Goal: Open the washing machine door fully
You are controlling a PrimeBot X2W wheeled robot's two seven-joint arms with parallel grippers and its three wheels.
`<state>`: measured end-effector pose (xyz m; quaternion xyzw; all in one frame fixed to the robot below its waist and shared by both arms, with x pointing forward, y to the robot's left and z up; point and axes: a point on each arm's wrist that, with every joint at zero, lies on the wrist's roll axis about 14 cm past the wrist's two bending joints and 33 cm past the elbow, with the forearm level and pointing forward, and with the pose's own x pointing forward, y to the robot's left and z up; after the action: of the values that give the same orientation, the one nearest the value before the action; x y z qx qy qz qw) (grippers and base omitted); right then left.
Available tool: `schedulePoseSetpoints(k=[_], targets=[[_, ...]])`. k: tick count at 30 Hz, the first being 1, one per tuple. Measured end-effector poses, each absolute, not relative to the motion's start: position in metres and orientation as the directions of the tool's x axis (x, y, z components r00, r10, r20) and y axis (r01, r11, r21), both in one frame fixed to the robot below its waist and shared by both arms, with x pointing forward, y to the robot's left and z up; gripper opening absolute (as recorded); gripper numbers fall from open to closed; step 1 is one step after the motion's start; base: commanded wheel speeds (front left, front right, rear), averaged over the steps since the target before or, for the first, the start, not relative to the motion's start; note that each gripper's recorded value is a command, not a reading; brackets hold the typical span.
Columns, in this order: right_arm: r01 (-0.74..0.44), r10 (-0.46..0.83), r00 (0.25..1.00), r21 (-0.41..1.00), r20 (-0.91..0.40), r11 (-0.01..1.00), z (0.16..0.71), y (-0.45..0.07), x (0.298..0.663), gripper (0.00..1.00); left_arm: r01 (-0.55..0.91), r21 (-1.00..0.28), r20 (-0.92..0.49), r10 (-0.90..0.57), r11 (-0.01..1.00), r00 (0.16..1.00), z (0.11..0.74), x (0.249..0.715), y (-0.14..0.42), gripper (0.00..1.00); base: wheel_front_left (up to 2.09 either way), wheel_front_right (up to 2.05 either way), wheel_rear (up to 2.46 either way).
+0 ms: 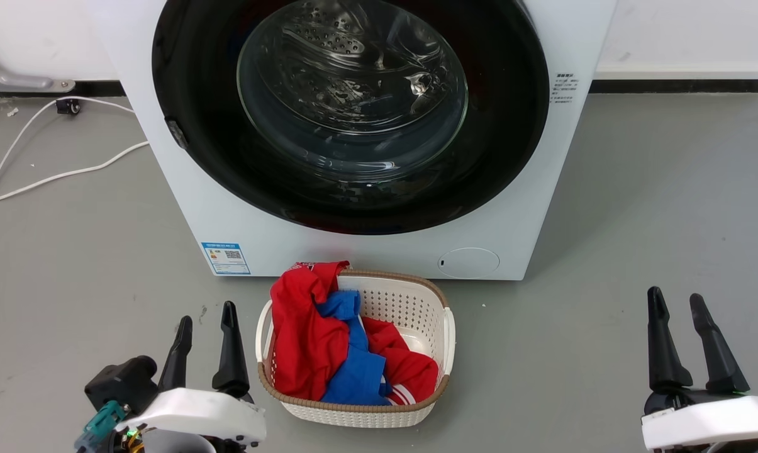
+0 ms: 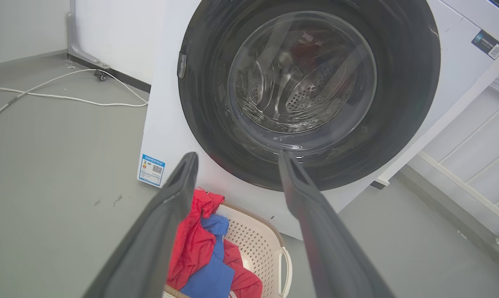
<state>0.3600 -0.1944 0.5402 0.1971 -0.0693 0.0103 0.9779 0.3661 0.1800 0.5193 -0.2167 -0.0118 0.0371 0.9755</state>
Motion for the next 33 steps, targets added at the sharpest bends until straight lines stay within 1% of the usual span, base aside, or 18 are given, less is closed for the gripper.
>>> schedulePoseSetpoints(k=[14,33], targets=[[-0.049,-0.001,0.983,0.263,0.186,0.964,0.551,-0.195,0.354,1.0,-0.043,-0.294,0.053,0.061,0.955,0.997,0.523,0.36,0.173,1.0,0.0,0.0,0.0],[-0.043,0.011,0.977,0.143,0.214,0.989,0.555,-0.195,0.347,1.0,-0.036,-0.155,0.089,0.051,0.987,0.995,0.522,0.352,0.168,1.0,0.0,0.0,0.0]])
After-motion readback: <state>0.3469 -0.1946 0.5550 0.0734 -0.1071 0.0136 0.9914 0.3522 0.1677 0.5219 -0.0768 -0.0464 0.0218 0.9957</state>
